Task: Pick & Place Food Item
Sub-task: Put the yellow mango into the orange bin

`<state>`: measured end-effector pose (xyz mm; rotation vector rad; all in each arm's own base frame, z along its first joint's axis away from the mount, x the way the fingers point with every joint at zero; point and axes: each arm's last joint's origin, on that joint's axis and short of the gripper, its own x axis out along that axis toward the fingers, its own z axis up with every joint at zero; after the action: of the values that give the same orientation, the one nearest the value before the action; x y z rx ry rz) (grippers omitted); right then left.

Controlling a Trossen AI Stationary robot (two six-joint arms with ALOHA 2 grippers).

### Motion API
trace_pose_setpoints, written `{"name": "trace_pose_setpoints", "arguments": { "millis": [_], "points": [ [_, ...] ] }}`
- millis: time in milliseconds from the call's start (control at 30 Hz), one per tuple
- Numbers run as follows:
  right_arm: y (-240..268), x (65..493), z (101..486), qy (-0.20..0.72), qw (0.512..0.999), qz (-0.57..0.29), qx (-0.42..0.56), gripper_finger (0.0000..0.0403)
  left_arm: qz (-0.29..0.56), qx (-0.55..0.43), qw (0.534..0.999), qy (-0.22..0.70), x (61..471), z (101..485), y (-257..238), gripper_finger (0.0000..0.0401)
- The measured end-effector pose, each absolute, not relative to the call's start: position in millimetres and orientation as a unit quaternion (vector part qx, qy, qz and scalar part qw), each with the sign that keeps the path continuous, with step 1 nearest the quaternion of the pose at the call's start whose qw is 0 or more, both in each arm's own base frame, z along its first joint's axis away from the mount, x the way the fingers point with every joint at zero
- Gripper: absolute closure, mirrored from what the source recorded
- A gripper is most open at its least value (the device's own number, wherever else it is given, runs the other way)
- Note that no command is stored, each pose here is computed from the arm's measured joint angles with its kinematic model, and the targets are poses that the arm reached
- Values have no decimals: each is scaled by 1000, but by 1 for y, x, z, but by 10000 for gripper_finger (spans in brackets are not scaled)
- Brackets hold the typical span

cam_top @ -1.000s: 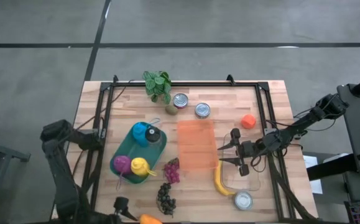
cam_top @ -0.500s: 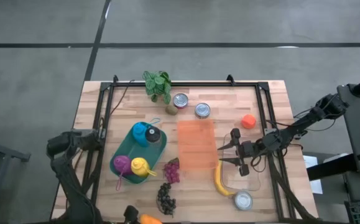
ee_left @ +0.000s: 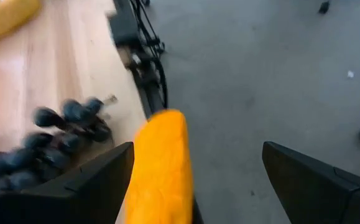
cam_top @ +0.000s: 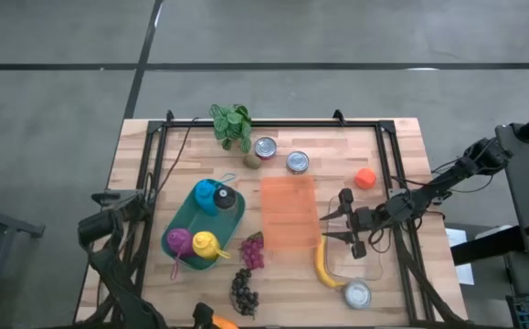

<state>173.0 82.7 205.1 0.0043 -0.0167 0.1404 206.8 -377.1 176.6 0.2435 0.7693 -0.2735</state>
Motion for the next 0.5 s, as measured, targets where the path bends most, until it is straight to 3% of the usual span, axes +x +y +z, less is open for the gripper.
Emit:
{"name": "trace_pose_setpoints", "arguments": {
  "millis": [500],
  "points": [
    [83,173,205,-8,998,70,2,214,-103,123,897,411,222,140,-368,41]
  ]
}}
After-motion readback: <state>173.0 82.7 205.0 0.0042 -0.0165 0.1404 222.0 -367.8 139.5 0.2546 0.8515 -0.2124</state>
